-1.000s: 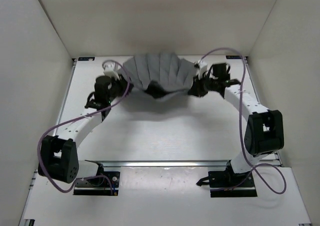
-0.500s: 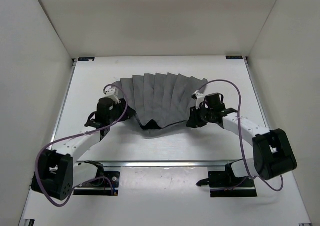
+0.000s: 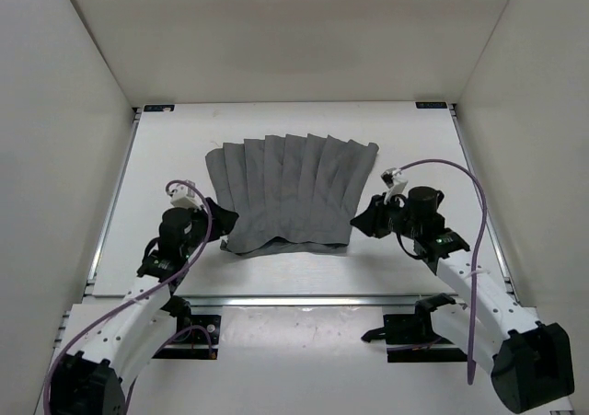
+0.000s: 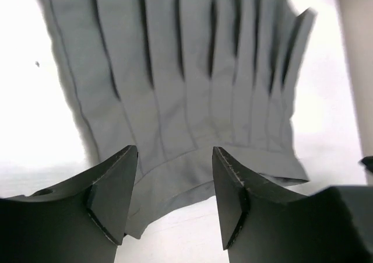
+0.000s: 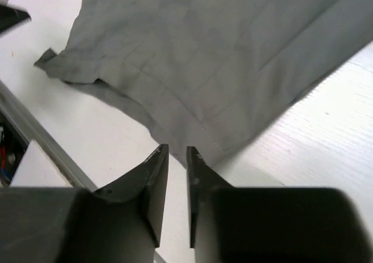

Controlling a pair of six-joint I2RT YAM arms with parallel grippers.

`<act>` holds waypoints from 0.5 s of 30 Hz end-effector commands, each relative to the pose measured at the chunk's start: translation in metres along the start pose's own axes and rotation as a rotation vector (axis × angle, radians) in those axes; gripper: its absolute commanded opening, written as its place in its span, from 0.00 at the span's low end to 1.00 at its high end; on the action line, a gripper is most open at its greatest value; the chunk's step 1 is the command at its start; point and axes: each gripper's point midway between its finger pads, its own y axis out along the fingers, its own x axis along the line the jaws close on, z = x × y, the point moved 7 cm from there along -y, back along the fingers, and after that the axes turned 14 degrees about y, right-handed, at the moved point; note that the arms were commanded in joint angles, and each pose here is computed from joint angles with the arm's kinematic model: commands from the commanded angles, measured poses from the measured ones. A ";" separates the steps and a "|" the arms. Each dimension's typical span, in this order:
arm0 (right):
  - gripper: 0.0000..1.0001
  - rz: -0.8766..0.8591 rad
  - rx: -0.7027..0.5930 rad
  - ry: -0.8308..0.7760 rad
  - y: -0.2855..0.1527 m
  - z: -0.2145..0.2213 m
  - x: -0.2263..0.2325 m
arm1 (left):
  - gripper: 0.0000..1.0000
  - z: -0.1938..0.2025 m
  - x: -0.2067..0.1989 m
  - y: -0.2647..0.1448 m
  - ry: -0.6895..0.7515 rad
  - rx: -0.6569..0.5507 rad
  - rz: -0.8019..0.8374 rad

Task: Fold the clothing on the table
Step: Flatten the skirt out, then fold the skirt

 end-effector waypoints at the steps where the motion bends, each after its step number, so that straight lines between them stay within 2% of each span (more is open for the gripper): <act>1: 0.14 -0.025 -0.017 0.063 0.009 -0.008 -0.007 | 0.63 0.023 0.005 0.009 -0.014 0.103 -0.040; 2: 0.02 -0.027 0.016 0.075 0.014 -0.006 -0.007 | 0.63 0.024 0.003 0.011 -0.013 0.120 -0.037; 3: 0.00 -0.028 0.032 0.099 0.017 -0.005 -0.007 | 0.62 0.028 0.003 0.013 -0.016 0.152 -0.035; 9: 0.00 -0.044 0.130 0.172 0.049 0.006 -0.009 | 0.60 0.052 0.014 0.015 -0.014 0.252 -0.100; 15: 0.00 0.099 0.294 0.226 0.064 0.030 -0.026 | 0.59 0.065 0.024 0.011 0.031 0.343 -0.156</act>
